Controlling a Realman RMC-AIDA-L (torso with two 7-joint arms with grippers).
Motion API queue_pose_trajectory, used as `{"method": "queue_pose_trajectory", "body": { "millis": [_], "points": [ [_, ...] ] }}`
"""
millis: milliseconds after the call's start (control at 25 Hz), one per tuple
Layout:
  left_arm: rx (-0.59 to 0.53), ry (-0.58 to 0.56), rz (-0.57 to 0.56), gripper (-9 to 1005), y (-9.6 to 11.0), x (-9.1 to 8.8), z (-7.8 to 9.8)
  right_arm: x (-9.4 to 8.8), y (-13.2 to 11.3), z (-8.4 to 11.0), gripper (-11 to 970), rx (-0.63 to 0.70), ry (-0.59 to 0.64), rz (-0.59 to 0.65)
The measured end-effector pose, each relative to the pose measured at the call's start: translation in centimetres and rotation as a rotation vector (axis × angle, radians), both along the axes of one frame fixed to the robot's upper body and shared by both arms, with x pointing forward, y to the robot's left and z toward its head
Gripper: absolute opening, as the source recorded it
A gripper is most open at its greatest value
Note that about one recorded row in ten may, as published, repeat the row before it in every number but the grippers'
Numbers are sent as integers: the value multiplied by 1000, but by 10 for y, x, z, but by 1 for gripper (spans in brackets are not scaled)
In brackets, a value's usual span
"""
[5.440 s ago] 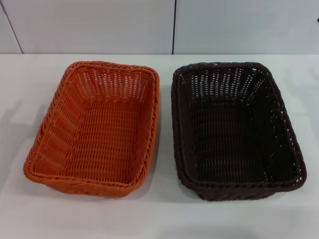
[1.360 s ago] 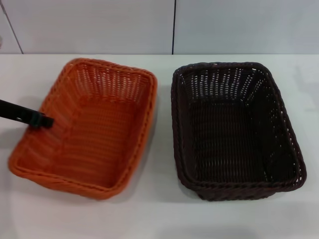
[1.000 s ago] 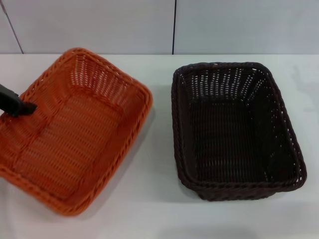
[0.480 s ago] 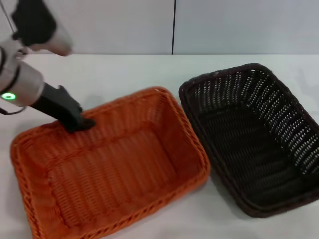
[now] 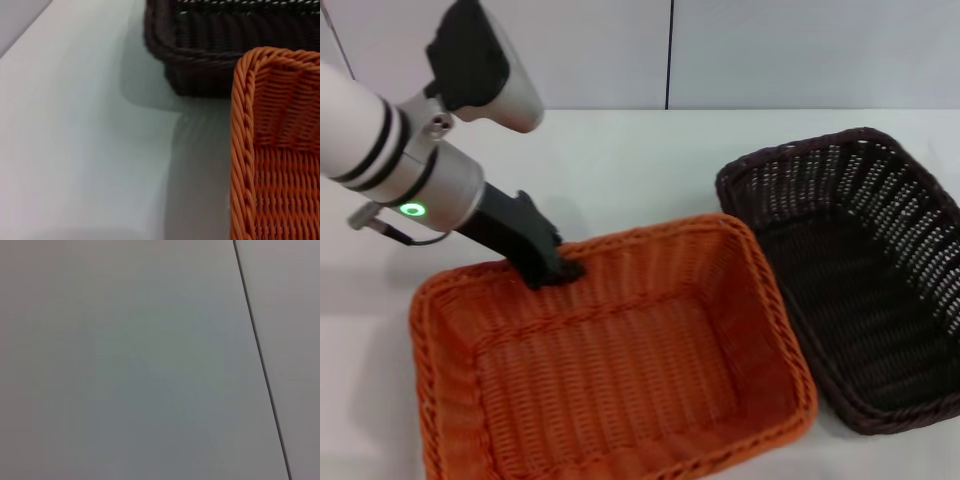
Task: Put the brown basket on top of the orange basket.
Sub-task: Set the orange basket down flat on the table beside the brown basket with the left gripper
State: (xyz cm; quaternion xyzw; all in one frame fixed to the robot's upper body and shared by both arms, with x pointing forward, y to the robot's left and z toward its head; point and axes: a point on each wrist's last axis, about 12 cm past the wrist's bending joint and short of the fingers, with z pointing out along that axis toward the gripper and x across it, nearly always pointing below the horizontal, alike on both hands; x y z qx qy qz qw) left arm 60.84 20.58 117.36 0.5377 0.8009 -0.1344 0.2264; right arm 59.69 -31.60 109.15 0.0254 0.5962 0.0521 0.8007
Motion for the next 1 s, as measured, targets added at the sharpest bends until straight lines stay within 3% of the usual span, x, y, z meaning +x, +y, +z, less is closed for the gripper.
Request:
{"method": "queue_pose_trajectory", "body": {
  "millis": [160, 640, 1000],
  "points": [
    [-33, 33, -56, 189, -21, -1, -8, 1, 1, 1, 745, -10, -4, 11],
    [-82, 30, -90, 197, -36, -2, -10, 1, 1, 1, 745, -12, 0, 11],
    [-45, -11, -149, 226, -52, -3, -10, -1, 0, -1, 745, -13, 9, 6]
  ]
}}
